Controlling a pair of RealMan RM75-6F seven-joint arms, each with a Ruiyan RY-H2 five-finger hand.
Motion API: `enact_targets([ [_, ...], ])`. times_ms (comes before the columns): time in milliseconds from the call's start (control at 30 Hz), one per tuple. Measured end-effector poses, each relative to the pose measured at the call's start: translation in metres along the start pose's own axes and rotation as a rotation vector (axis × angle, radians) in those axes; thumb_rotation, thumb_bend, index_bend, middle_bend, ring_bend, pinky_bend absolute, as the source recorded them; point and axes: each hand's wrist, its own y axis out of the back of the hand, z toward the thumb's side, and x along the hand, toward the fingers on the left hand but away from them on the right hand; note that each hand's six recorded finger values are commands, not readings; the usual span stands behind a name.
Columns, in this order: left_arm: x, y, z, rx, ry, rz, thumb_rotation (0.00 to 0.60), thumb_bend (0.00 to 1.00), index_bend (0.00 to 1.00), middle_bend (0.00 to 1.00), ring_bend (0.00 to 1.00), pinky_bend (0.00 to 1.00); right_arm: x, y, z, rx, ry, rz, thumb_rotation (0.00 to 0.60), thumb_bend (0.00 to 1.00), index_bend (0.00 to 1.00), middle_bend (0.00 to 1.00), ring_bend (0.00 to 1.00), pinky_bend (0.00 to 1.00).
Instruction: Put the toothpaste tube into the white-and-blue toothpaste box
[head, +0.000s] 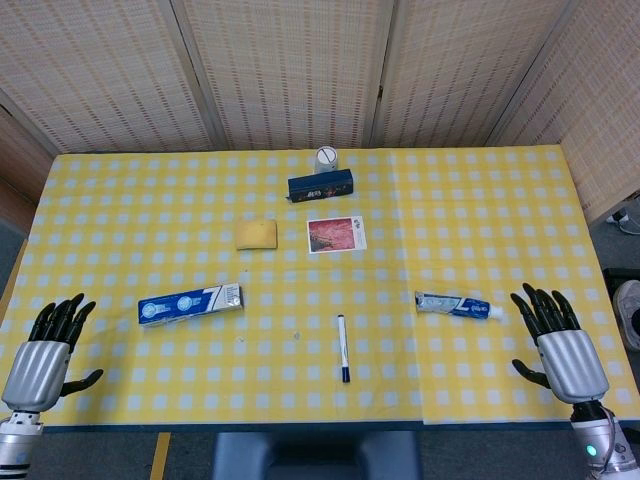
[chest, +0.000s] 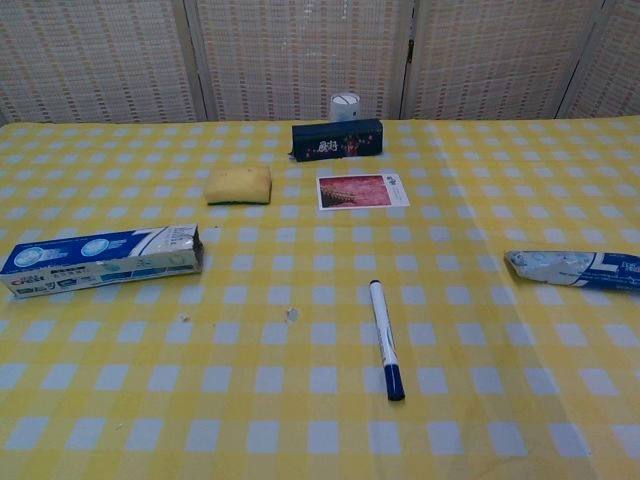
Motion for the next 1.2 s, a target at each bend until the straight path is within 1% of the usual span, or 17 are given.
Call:
enact_targets([
  [133, 0.002, -0.004, 0.008, -0.012, -0.027, -0.012, 0.6, 0.13, 0.04, 0.01, 0.0, 0.0, 0.002, -0.001, -0.002, 0.007, -0.002, 0.006, 0.6, 0.2, 0.0, 0.0, 0.0, 0.0],
  [200, 0.002, -0.006, 0.015, -0.022, -0.056, -0.011, 0.6, 0.13, 0.07, 0.03, 0.0, 0.0, 0.004, 0.001, -0.003, 0.002, -0.003, 0.003, 0.6, 0.2, 0.0, 0.0, 0.0, 0.0],
  [300, 0.003, -0.013, 0.028, -0.037, -0.106, -0.017, 0.6, 0.14, 0.11, 0.08, 0.03, 0.06, 0.01, 0.002, -0.004, 0.004, 0.0, -0.001, 0.6, 0.2, 0.0, 0.0, 0.0, 0.0],
  [467, 0.011, -0.026, 0.041, -0.042, -0.13, -0.076, 0.6, 0.15, 0.15, 0.11, 0.06, 0.11, 0.014, -0.001, -0.001, 0.004, 0.015, 0.017, 0.6, 0.2, 0.0, 0.0, 0.0, 0.0],
  [567, 0.022, -0.03, 0.06, -0.043, -0.169, -0.096, 0.6, 0.15, 0.13, 0.13, 0.08, 0.13, 0.016, -0.002, 0.003, 0.008, 0.033, 0.022, 0.6, 0.2, 0.0, 0.0, 0.0, 0.0],
  [733, 0.041, -0.037, 0.097, -0.075, -0.244, -0.118, 0.6, 0.15, 0.12, 0.14, 0.09, 0.14, 0.016, -0.004, 0.005, 0.041, 0.028, 0.012, 0.6, 0.2, 0.0, 0.0, 0.0, 0.0],
  [833, 0.051, -0.043, 0.111, -0.094, -0.257, -0.146, 0.6, 0.16, 0.12, 0.14, 0.09, 0.16, 0.016, -0.007, 0.007, 0.038, 0.033, 0.024, 0.6, 0.2, 0.0, 0.0, 0.0, 0.0],
  [933, 0.061, -0.052, 0.121, -0.105, -0.257, -0.192, 0.6, 0.22, 0.13, 0.14, 0.09, 0.17, 0.016, -0.01, 0.009, 0.039, 0.04, 0.04, 0.6, 0.2, 0.0, 0.0, 0.0, 0.0],
  [1033, 0.072, -0.059, 0.13, -0.108, -0.253, -0.233, 0.6, 0.23, 0.13, 0.14, 0.09, 0.17, 0.015, -0.011, 0.009, 0.039, 0.037, 0.05, 0.6, 0.2, 0.0, 0.0, 0.0, 0.0],
  [1100, 0.081, -0.063, 0.137, -0.111, -0.247, -0.249, 0.6, 0.23, 0.14, 0.14, 0.09, 0.18, 0.014, -0.012, 0.008, 0.038, 0.033, 0.057, 0.6, 0.2, 0.0, 0.0, 0.0, 0.0],
  [1200, 0.096, -0.066, 0.146, -0.118, -0.242, -0.247, 0.6, 0.24, 0.14, 0.14, 0.1, 0.18, 0.013, -0.014, 0.007, 0.039, 0.029, 0.064, 0.6, 0.2, 0.0, 0.0, 0.0, 0.0],
])
